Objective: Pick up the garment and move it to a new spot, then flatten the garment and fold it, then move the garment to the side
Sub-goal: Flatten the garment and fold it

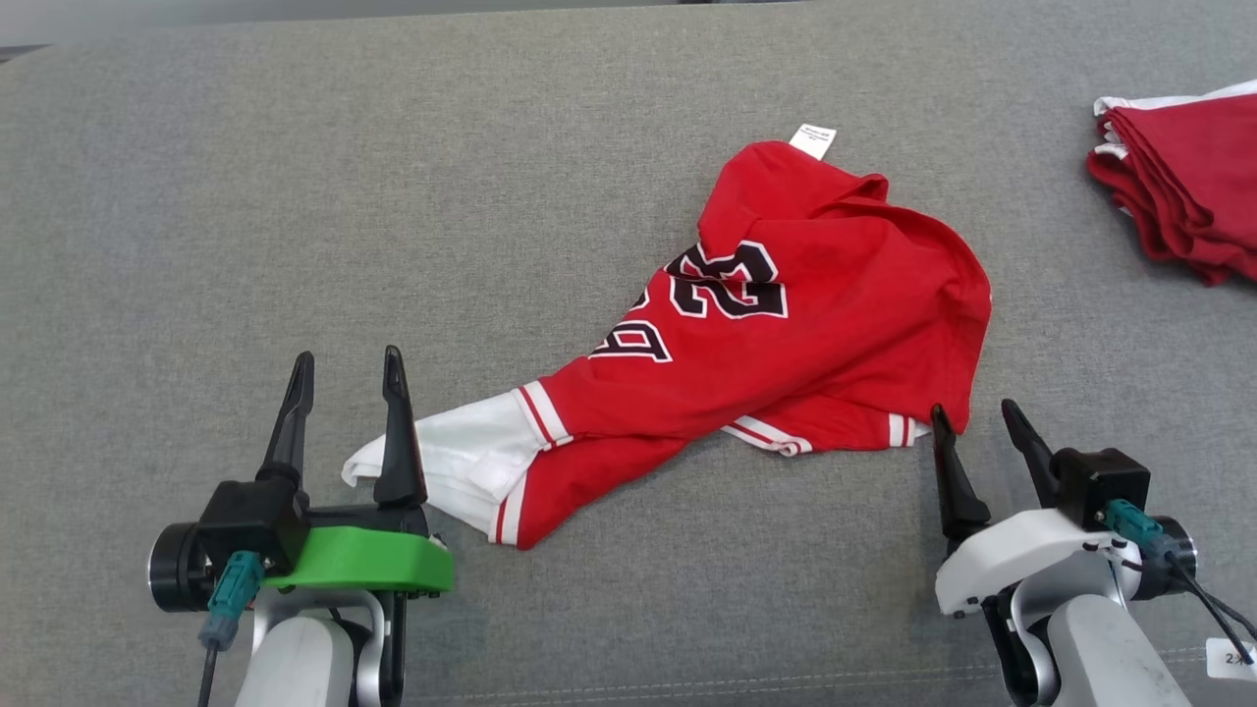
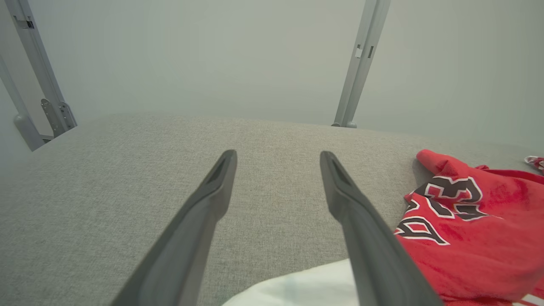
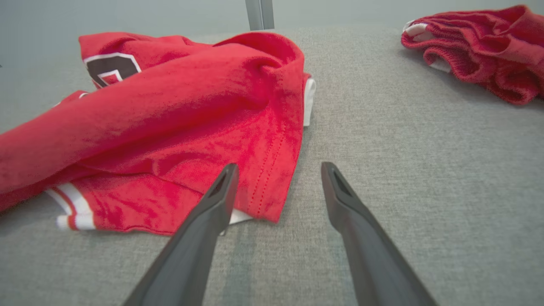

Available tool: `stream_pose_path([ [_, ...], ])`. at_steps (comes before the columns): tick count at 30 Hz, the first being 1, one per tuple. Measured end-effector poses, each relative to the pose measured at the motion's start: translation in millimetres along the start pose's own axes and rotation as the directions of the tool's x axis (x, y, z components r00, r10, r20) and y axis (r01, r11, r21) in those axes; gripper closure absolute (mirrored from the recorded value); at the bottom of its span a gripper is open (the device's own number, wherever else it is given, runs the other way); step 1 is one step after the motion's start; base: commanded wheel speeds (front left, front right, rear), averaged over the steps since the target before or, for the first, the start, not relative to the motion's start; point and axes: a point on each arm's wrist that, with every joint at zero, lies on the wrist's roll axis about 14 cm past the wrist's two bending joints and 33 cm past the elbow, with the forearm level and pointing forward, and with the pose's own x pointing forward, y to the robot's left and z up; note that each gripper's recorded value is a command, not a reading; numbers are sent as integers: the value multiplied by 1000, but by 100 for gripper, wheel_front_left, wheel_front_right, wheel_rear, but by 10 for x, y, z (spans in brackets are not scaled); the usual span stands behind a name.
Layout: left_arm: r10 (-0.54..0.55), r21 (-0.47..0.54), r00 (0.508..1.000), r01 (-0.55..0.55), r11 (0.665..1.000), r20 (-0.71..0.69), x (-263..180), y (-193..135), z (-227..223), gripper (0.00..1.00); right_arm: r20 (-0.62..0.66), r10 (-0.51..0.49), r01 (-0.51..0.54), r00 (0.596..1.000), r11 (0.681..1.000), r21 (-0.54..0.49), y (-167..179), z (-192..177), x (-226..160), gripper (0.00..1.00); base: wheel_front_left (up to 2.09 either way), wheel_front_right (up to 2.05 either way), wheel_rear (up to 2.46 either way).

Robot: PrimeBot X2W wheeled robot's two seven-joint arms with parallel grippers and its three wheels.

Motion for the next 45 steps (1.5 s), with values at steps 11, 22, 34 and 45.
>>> stream_pose_path([
  [11, -22, 3, 1000, 22, 1000, -14, 8, -62, -51, 0, -26, -15, 17, 1000, 996, 90, 35, -142, -98, 0, 0, 0, 0],
  [22, 6, 18, 1000, -5, 1000, -12, -52, 41, -27, 0, -58, 7, 4, 998, 983, 181, 165, -252, 34, 87, 0, 0, 0],
  [34, -23, 22, 1000, 24, 999, -15, -18, -58, -49, 0, 22, -76, 72, 997, 987, 141, -134, -15, -59, 100, 0, 0, 0],
  [45, -54, 15, 998, 55, 998, -23, 4, -167, -87, 0, 69, -195, 186, 978, 975, 119, -546, 154, -228, 100, 0, 0, 0],
])
